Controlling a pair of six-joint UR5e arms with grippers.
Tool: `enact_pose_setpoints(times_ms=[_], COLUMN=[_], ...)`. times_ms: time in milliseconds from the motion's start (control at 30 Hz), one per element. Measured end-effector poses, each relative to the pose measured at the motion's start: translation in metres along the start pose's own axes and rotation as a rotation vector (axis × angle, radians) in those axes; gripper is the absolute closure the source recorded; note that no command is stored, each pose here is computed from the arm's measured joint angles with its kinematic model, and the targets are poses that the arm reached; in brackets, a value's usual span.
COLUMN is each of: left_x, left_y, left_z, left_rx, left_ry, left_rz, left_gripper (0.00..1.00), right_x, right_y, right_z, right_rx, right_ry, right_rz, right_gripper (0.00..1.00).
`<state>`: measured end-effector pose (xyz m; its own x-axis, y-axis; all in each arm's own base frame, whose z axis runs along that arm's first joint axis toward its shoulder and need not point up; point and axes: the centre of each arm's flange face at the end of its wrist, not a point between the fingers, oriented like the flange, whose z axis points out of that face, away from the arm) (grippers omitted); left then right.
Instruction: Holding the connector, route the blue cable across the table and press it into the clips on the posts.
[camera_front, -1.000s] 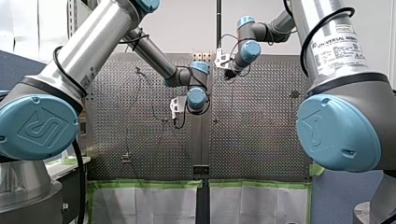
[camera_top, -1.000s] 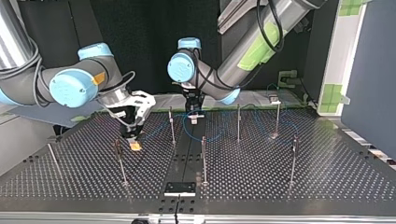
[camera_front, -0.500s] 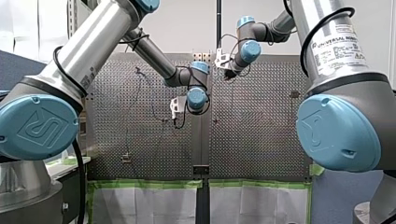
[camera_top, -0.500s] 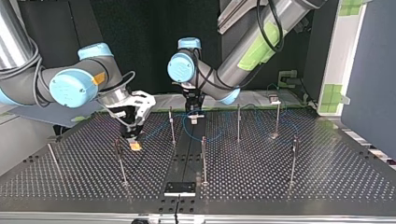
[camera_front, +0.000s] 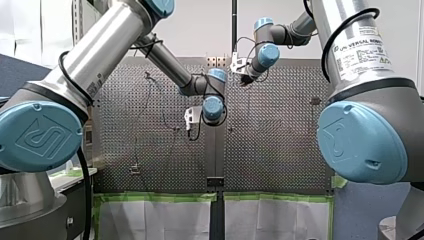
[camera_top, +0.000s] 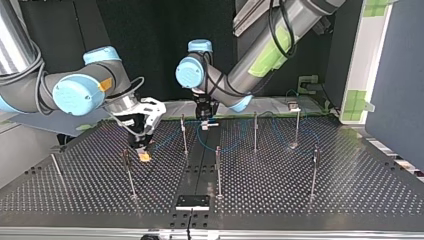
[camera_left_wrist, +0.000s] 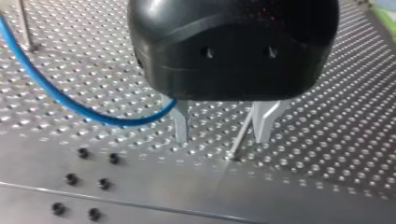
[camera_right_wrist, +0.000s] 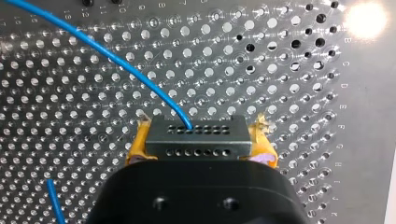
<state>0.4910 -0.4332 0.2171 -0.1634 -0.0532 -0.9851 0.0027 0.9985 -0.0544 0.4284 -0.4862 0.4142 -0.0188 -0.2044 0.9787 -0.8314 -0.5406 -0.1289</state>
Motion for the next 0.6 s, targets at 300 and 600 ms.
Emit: enact_pose_setpoints(times_ms=[300, 600], left_x=[0.0029, 0.0031], left_y=[-0.0003, -0.0003], left_z=[0.0005, 0.0005], left_rx=[0.000, 0.000], left_ry=[0.005, 0.005], left_rz=[0.003, 0.004], left_gripper=[0.33, 0.33], right_x=[0.0000, -0.0032], right_y=[0.0001, -0.0022], right_z=[0.0000, 0.0015], right_rx=[0.000, -0.001], right_ry=[0.000, -0.007], right_rz=[0.000, -0.006], right_gripper=[1.00, 1.00])
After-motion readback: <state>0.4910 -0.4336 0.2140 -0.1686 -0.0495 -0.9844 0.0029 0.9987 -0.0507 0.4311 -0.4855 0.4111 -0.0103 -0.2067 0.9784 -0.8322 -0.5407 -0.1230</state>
